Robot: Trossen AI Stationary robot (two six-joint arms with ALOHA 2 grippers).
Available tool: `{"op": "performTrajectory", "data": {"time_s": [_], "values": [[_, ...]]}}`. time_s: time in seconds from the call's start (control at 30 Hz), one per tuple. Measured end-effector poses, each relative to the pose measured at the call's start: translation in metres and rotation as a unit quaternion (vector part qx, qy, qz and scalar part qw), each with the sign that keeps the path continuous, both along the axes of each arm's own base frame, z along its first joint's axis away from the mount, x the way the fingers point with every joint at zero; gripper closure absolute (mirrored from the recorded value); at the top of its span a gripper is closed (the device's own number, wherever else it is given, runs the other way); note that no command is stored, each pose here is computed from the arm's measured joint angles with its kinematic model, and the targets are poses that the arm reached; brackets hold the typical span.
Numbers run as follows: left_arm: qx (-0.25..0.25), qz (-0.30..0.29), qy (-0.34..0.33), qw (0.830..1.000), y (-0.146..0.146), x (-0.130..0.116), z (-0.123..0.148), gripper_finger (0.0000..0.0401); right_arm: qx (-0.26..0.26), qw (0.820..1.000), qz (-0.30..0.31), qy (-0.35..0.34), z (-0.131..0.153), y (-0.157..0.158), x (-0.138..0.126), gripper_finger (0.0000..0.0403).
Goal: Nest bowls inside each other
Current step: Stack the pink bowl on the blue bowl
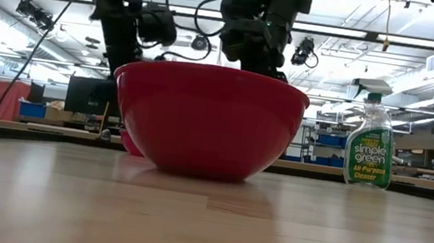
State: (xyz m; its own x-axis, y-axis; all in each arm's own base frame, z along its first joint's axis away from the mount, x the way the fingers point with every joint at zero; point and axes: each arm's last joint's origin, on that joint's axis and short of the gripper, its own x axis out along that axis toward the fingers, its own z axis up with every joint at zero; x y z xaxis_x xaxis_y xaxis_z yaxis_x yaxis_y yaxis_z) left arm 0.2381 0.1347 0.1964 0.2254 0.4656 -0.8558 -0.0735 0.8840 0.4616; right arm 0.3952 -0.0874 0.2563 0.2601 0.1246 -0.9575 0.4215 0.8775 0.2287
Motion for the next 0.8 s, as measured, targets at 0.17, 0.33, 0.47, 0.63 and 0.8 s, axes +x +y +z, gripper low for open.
{"op": "performTrajectory", "data": {"time_s": [0.17, 0.33, 0.47, 0.63, 0.8], "values": [[-0.005, -0.001, 0.016, 1.000, 0.009, 0.001, -0.010, 0.0193, 0.002, 1.000, 0.004, 0.002, 0.000, 0.005, 0.000, 0.0175], [-0.002, 0.004, 0.015, 1.000, 0.016, 0.004, -0.017, 0.0193, 0.006, 1.000, -0.001, 0.004, 0.003, 0.011, -0.001, 0.0179], [0.015, -0.012, 0.016, 1.000, 0.019, 0.008, -0.019, 0.0193, 0.008, 1.000, -0.004, -0.001, 0.011, 0.020, -0.002, 0.0180], [0.020, -0.033, 0.031, 0.999, 0.025, 0.008, -0.025, 0.0193, -0.003, 1.000, -0.014, -0.021, 0.029, 0.031, -0.009, 0.0180], [0.012, -0.031, 0.046, 0.998, 0.032, 0.006, -0.032, 0.0193, -0.023, 0.999, -0.026, -0.040, 0.044, 0.038, -0.015, 0.0180]]}}
